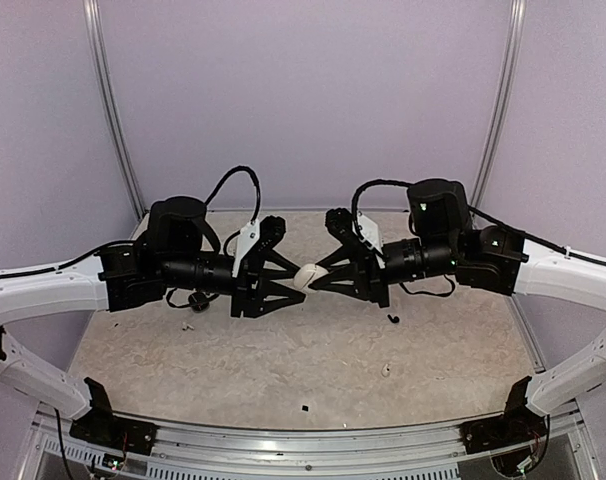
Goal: Insert the wireless bluetooth earbuds into the charging case
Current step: Pass from the left arm to the right, then pass from the right arm to the left
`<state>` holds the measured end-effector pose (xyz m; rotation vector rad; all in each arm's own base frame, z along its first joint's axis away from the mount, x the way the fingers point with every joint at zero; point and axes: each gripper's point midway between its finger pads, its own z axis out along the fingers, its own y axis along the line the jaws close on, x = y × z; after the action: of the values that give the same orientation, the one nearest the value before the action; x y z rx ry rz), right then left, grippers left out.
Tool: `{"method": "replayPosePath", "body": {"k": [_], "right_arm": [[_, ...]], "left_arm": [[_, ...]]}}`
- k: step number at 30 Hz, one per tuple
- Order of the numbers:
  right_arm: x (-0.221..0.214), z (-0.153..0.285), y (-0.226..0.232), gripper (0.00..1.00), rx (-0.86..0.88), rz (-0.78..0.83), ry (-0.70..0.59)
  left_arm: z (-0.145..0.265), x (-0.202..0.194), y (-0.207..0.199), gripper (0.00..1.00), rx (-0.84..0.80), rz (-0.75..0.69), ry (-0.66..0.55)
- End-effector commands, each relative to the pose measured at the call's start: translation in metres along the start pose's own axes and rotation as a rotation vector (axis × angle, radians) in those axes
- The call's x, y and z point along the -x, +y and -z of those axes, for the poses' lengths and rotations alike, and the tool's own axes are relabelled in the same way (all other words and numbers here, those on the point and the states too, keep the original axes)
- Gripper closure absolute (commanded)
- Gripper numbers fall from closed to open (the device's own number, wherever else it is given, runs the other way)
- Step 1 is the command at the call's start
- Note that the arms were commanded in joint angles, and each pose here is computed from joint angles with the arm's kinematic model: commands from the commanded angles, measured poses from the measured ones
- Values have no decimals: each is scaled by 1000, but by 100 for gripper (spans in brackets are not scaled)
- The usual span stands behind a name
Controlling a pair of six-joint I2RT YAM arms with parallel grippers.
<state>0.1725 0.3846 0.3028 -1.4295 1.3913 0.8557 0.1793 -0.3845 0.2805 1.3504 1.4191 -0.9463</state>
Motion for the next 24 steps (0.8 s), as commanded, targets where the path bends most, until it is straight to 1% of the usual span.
{"method": "replayPosePath", "body": {"k": [1, 8, 16, 21, 24], "right_arm": [[12, 9, -3, 85, -27, 8, -57], [18, 12, 1, 90, -12, 3, -82], [24, 17, 5, 95, 4, 1, -112], [24, 20, 9, 97, 15, 11, -126], [22, 20, 11, 99, 22, 13, -123]], "left_arm": [[20, 29, -1, 47, 38, -49, -132], [20, 34, 2, 47, 51, -47, -146], [13, 33, 1, 44, 54, -54, -131], [13, 36, 7, 46, 80, -45, -133], [17, 42, 11, 47, 101, -40, -157]]}}
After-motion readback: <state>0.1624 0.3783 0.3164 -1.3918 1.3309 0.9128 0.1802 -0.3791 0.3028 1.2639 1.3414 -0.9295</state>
